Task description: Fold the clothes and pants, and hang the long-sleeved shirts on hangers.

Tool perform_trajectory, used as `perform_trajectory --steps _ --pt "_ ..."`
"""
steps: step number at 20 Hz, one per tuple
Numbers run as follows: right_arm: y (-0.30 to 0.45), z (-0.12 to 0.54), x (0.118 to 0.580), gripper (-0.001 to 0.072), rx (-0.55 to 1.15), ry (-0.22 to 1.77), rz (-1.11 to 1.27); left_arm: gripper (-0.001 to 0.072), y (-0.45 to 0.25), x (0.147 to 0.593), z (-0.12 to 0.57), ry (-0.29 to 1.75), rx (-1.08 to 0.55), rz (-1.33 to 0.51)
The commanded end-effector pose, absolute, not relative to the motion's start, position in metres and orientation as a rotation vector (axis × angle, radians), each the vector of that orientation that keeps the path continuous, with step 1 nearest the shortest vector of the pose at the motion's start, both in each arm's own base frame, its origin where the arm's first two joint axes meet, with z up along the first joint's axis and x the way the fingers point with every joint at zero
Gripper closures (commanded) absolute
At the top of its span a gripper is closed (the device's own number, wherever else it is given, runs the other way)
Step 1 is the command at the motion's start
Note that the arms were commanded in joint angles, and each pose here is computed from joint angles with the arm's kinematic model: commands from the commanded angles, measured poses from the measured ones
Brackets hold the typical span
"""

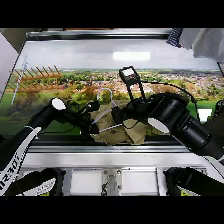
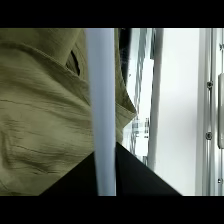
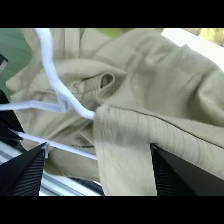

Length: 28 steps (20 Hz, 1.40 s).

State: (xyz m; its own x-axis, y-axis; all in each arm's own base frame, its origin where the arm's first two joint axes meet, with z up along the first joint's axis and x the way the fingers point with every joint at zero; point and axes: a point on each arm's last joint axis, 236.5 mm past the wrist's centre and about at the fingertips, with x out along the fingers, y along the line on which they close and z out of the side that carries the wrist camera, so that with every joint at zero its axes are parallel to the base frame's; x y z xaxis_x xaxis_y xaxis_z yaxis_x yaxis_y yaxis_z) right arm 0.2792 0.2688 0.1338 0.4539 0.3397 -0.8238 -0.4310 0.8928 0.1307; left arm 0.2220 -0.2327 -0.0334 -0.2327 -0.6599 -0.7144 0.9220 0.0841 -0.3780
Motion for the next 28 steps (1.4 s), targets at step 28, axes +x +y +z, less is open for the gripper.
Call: perform_trajectory --steps 28 --pt "0.066 0.147 0.317 0.0239 0.022 0.617 1.31 0.0693 -0.233 0.222 -0.034 0.991 0.358 -1.529"
